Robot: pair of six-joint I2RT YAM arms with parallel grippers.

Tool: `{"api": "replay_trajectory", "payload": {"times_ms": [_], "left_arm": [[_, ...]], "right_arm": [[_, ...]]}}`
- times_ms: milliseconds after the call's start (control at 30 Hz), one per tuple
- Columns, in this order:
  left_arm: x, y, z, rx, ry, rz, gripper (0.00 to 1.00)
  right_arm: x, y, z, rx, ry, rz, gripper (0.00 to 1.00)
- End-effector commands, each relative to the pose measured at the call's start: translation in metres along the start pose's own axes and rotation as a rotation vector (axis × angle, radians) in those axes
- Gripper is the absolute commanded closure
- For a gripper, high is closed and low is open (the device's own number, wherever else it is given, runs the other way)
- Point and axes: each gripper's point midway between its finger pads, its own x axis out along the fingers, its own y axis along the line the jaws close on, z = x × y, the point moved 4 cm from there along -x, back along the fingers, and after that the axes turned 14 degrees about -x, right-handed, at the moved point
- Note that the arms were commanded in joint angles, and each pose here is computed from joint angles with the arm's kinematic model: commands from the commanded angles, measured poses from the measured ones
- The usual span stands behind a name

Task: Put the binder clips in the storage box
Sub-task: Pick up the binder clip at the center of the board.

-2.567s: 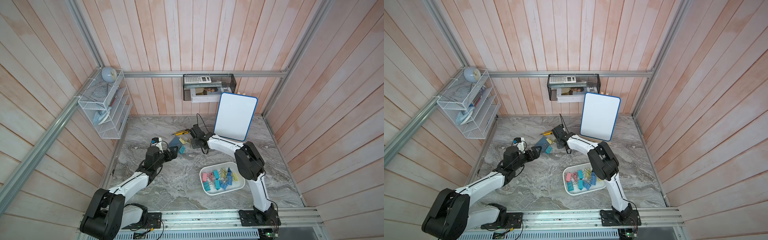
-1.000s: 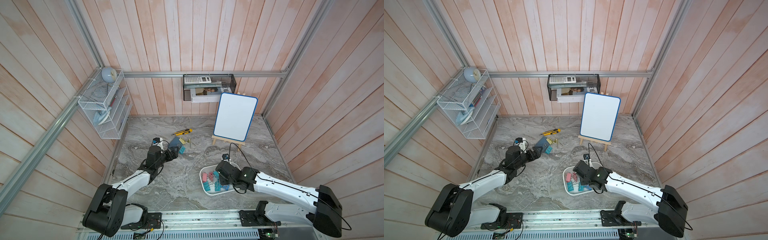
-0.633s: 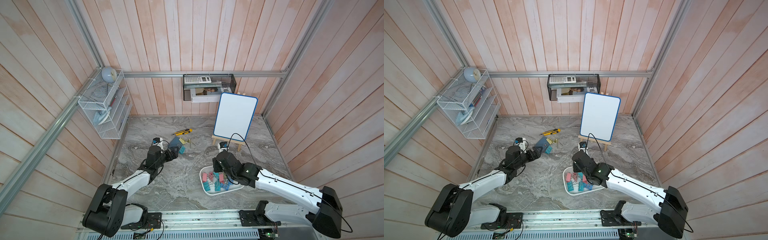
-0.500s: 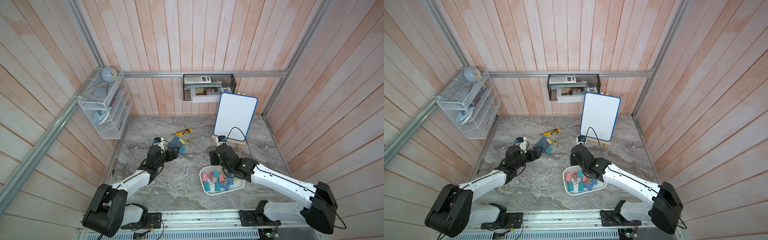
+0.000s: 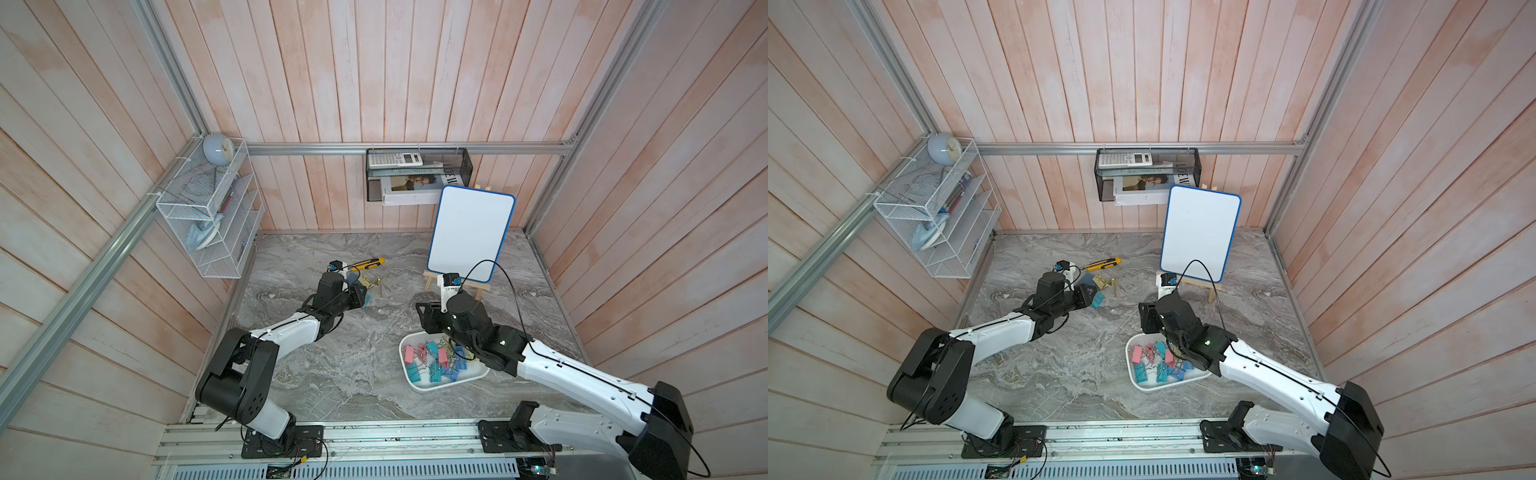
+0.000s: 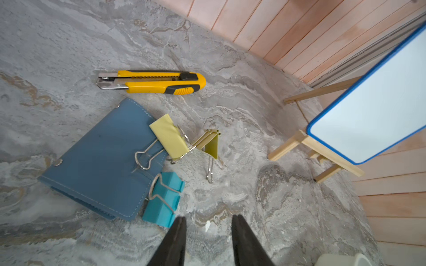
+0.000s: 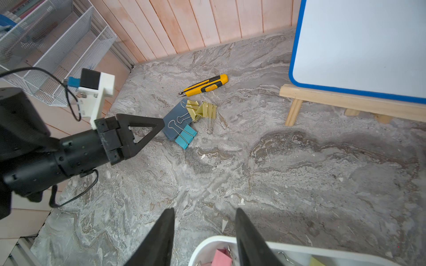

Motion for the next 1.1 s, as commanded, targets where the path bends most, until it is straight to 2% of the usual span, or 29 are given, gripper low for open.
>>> {"api": "replay_trajectory", "payload": {"times_ms": [0,367,433,533,600,633,700,800,900,1067], "left_arm": [[0.011,0.008,0.011,-0.047,0.001,-0.004,0.62],[0.041,0.017,0.009,-0.095,0.061,-0.091,0.64],[0.043,0.019,0.008,-0.104,0.062,-0.102,0.72],[0.044,0.020,0.006,-0.113,0.071,-0.112,0.90],[0.042,0.020,0.005,-0.114,0.073,-0.117,0.95],[0.041,0.019,0.004,-0.117,0.075,-0.125,0.99],[0.035,0.015,0.004,-0.126,0.074,-0.145,1.00],[0.020,0.005,0.003,-0.171,0.069,-0.199,1.00],[-0.002,-0.012,-0.007,-0.189,0.081,-0.236,1.00],[-0.045,-0.051,-0.048,-0.061,0.119,-0.220,1.00]], "right_arm": [[-0.008,-0.001,-0.003,0.026,-0.010,0.028,0.51],[-0.015,-0.003,-0.005,0.035,-0.016,0.035,0.49],[-0.014,-0.003,-0.007,0.036,-0.014,0.036,0.49],[-0.014,-0.003,-0.006,0.041,-0.014,0.037,0.49],[-0.013,-0.004,-0.007,0.040,-0.016,0.035,0.49],[-0.013,-0.004,-0.006,0.041,-0.021,0.031,0.49],[-0.011,-0.009,-0.006,0.070,-0.036,0.009,0.49],[0.001,-0.024,-0.008,0.229,-0.049,0.048,0.48],[0.015,-0.057,-0.017,0.405,-0.009,0.032,0.47],[0.016,-0.091,-0.025,0.458,-0.025,-0.044,0.44]]}}
